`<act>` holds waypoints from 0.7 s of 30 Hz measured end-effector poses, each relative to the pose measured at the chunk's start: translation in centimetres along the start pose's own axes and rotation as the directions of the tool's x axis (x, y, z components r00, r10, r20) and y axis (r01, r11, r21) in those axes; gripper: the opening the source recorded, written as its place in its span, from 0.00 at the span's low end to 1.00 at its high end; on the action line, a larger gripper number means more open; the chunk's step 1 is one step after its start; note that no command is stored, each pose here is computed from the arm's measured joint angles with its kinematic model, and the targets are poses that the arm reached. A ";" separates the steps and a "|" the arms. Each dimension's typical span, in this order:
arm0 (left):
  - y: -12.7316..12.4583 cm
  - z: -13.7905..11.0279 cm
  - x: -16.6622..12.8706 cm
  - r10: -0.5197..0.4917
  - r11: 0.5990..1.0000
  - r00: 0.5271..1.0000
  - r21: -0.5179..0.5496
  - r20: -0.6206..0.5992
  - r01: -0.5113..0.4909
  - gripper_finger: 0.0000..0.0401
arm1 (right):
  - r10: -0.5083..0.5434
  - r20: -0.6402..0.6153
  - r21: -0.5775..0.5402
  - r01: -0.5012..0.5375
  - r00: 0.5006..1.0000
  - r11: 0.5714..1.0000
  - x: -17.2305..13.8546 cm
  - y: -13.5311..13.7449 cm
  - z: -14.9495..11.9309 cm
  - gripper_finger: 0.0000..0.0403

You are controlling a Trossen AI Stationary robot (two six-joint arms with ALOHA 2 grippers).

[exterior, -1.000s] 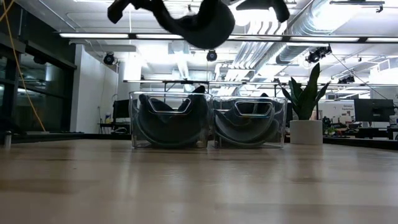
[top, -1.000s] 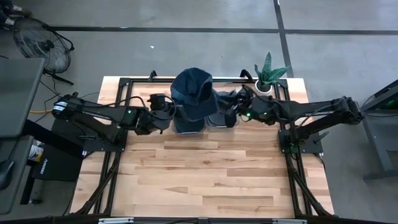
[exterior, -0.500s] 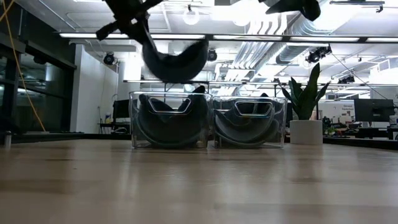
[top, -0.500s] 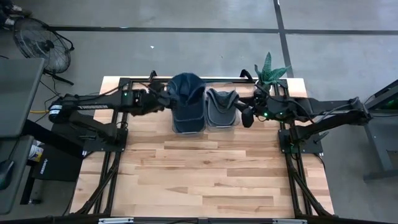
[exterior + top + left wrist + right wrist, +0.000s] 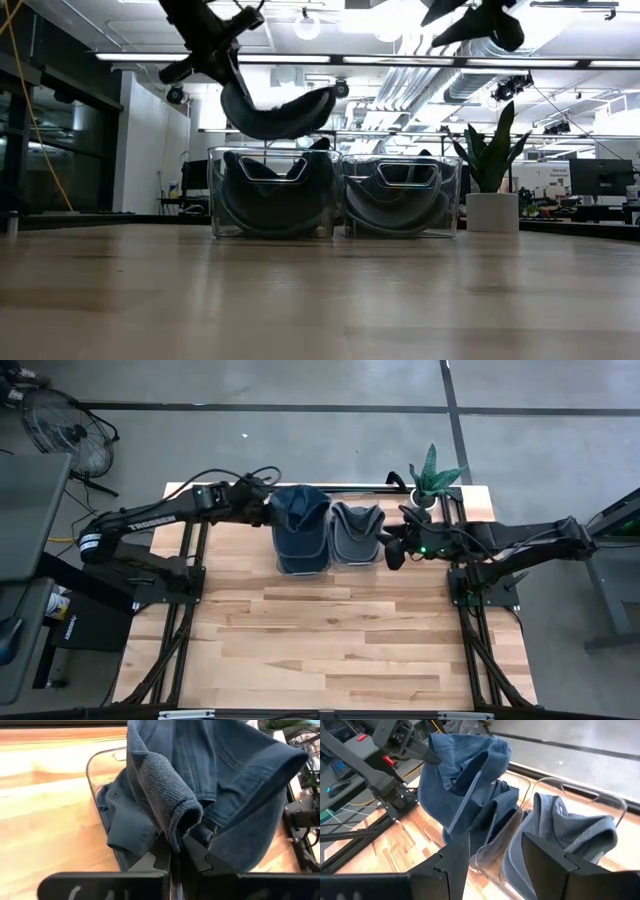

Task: Pick & Place hat
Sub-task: Put the blue cap into the left transparent bin

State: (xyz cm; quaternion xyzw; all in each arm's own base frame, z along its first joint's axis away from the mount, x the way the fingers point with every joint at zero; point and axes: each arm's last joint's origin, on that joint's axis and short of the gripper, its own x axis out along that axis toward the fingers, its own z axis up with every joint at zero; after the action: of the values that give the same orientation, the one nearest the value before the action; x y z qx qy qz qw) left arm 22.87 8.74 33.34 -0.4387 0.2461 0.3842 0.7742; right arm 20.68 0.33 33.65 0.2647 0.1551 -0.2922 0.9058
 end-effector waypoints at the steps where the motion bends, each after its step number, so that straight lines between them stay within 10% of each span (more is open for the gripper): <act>1: 0.2 0.1 0.2 0.000 1.000 1.000 -0.007 -0.009 0.000 0.02 | -0.002 -0.002 0.008 0.002 1.000 1.000 0.1 -0.1 -0.2 0.43; 21: 0.7 -1.1 7.3 0.092 0.995 0.981 -0.025 -0.170 -0.098 0.02 | -0.007 -0.012 0.040 0.008 1.000 0.999 0.5 -0.3 -0.7 0.43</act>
State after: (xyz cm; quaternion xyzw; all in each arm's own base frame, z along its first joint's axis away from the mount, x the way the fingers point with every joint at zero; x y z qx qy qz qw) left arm 26.52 10.75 27.18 -0.4703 0.3249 0.3862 0.7240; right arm 20.77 0.34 32.73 0.2841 0.1554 -0.2972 0.8982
